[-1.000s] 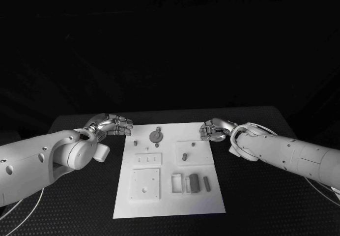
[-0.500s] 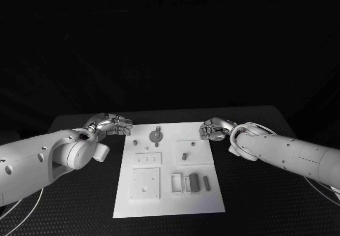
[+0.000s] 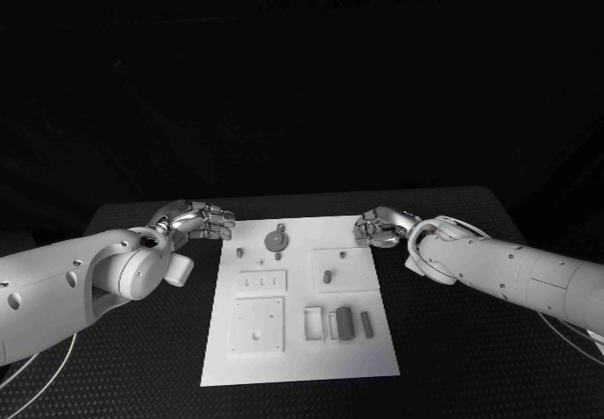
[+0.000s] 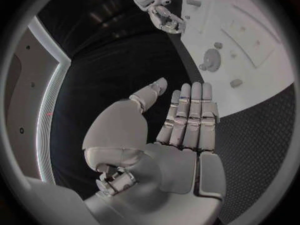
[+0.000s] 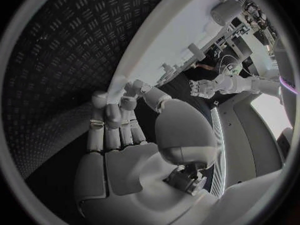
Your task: Assemble the parts on the task board
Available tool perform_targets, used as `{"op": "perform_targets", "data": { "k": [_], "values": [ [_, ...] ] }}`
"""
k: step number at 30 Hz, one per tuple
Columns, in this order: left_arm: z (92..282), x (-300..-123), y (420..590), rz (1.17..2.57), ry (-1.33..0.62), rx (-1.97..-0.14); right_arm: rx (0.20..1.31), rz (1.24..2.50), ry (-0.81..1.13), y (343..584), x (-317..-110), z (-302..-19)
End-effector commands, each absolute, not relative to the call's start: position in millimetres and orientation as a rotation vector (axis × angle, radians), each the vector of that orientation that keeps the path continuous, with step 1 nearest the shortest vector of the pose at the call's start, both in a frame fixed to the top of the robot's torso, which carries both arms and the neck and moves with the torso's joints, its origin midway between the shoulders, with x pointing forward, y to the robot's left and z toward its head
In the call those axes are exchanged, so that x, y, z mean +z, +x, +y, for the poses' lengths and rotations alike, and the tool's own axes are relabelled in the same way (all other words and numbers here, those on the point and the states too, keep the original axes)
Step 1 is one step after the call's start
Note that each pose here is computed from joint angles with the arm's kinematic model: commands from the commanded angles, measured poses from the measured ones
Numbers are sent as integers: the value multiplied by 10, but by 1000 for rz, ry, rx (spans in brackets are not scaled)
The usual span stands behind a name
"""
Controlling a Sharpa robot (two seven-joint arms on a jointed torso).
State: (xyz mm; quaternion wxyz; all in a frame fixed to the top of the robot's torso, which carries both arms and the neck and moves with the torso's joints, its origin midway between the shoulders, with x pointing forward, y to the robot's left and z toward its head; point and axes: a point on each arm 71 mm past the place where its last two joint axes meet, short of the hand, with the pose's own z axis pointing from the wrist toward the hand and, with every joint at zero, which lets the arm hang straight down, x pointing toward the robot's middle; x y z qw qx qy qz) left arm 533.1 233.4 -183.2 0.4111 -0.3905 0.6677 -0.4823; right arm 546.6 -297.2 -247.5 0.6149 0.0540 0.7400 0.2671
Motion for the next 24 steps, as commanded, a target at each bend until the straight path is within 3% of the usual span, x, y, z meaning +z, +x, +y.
{"op": "perform_targets", "data": {
  "k": [1, 16, 24],
  "values": [
    [2307, -1822, 5327, 1688, -964, -1232, 604, 1670, 124, 5467, -2453, -2959],
    [2283, -1820, 5323, 1720, -908, -1230, 595, 1642, 179, 5437, -2409, -2927],
    [2208, -1819, 5306, 1794, -882, -1191, 602, 1632, 116, 5441, -2154, -2701]
  ]
}}
